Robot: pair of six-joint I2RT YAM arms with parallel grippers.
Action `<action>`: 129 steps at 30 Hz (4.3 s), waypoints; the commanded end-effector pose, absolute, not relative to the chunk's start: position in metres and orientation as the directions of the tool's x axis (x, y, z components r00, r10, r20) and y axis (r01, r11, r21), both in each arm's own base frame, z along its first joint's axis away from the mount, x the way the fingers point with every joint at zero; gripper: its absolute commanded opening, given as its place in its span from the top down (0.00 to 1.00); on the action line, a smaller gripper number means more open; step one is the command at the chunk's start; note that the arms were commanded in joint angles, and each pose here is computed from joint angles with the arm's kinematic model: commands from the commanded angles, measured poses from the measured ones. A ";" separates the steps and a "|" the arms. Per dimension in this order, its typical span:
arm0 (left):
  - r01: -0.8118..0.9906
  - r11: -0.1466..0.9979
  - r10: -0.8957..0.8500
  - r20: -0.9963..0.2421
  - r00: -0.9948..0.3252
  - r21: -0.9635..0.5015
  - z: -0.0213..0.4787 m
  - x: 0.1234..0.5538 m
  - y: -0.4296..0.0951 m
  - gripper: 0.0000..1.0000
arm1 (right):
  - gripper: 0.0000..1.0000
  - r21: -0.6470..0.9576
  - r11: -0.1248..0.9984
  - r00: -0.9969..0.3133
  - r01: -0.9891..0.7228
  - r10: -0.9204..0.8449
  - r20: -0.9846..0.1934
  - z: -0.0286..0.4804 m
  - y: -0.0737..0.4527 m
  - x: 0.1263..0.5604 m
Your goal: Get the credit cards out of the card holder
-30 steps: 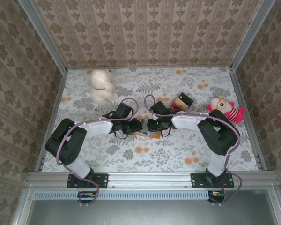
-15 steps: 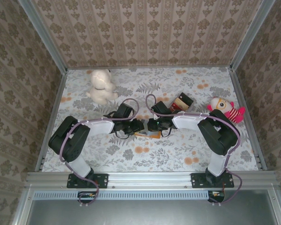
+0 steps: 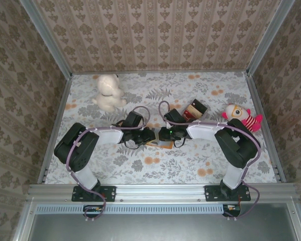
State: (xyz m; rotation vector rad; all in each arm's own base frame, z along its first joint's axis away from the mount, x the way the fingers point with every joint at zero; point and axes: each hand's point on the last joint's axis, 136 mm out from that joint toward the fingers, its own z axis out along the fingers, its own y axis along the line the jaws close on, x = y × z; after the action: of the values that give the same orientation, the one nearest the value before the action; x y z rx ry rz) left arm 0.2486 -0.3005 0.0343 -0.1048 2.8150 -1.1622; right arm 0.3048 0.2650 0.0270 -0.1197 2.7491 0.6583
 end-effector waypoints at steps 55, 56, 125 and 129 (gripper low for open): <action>0.097 0.762 -0.003 -0.154 -0.988 -0.640 0.040 0.265 -0.305 0.81 | 0.60 0.504 0.859 -0.972 -0.089 0.036 -0.232 0.043 0.259 0.336; 0.096 0.763 -0.003 -0.152 -0.988 -0.640 0.040 0.265 -0.305 0.81 | 0.60 0.509 0.856 -0.974 -0.089 0.033 -0.226 0.043 0.261 0.335; 0.003 0.870 -0.065 -0.122 -0.990 -0.493 0.023 0.267 -0.260 0.88 | 0.83 0.611 0.778 -0.965 0.145 0.247 -0.086 0.027 0.291 0.308; -0.007 0.871 -0.065 -0.100 -0.993 -0.492 0.019 0.259 -0.257 0.88 | 0.82 0.607 0.779 -0.966 0.158 0.250 -0.069 0.022 0.291 0.308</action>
State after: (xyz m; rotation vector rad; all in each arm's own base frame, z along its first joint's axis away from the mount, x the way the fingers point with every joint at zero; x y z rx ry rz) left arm 0.2684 -0.2632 0.0282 -0.0256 2.8844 -0.7784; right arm 0.3067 0.2882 0.0263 0.2950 2.8056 0.9256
